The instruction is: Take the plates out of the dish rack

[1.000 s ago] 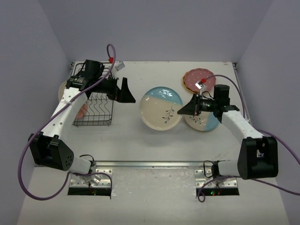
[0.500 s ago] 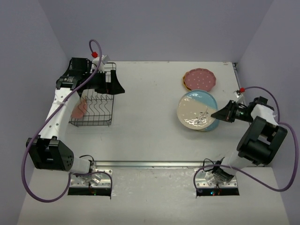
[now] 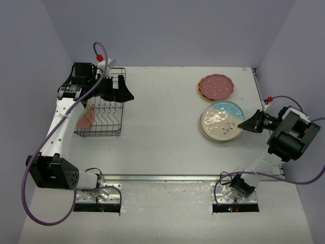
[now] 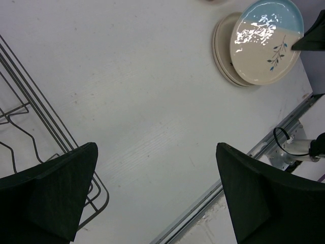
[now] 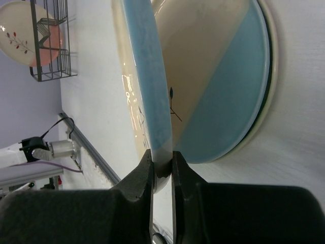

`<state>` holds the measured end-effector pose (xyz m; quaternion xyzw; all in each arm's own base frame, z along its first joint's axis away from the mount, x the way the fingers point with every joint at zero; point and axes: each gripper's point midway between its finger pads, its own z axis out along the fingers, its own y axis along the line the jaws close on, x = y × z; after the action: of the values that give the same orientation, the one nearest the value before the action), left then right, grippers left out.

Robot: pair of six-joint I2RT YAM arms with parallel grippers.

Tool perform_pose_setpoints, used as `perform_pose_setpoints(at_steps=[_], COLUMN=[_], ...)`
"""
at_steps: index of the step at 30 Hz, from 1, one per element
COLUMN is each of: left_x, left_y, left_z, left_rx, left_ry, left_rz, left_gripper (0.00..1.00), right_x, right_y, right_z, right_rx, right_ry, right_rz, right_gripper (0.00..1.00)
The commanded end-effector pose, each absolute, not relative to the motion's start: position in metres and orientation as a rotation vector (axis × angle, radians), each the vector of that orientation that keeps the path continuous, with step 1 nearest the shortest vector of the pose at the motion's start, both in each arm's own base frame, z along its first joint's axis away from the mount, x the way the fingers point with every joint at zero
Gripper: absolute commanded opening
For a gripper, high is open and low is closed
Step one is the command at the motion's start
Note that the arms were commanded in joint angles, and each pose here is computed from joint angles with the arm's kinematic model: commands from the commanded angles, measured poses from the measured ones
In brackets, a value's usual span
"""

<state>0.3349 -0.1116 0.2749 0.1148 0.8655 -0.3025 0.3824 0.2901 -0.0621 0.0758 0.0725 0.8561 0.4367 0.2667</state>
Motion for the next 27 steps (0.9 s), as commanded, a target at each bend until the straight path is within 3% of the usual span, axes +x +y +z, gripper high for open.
perform_pose_setpoints(at_steps=[1, 18, 27], left_x=[0.338, 0.338, 0.336], left_y=[-0.109, -0.109, -0.107], left_z=[0.289, 0.289, 0.291], left_rx=[0.3, 0.265, 0.264], left_ry=[2.139, 2.15, 2.15], left_rz=[-0.755, -0.768, -0.749], left_gripper=[1.0, 1.0, 1.0], right_x=[0.308, 0.296, 0.289], right_y=[-0.059, -0.054, -0.042], right_z=[0.113, 0.077, 0.061], right_rx=[0.276, 0.411, 0.421], right_ry=[2.14, 2.279, 2.405], right_rz=[1.352, 1.396, 1.366], right_gripper=[0.0, 0.01, 0.23])
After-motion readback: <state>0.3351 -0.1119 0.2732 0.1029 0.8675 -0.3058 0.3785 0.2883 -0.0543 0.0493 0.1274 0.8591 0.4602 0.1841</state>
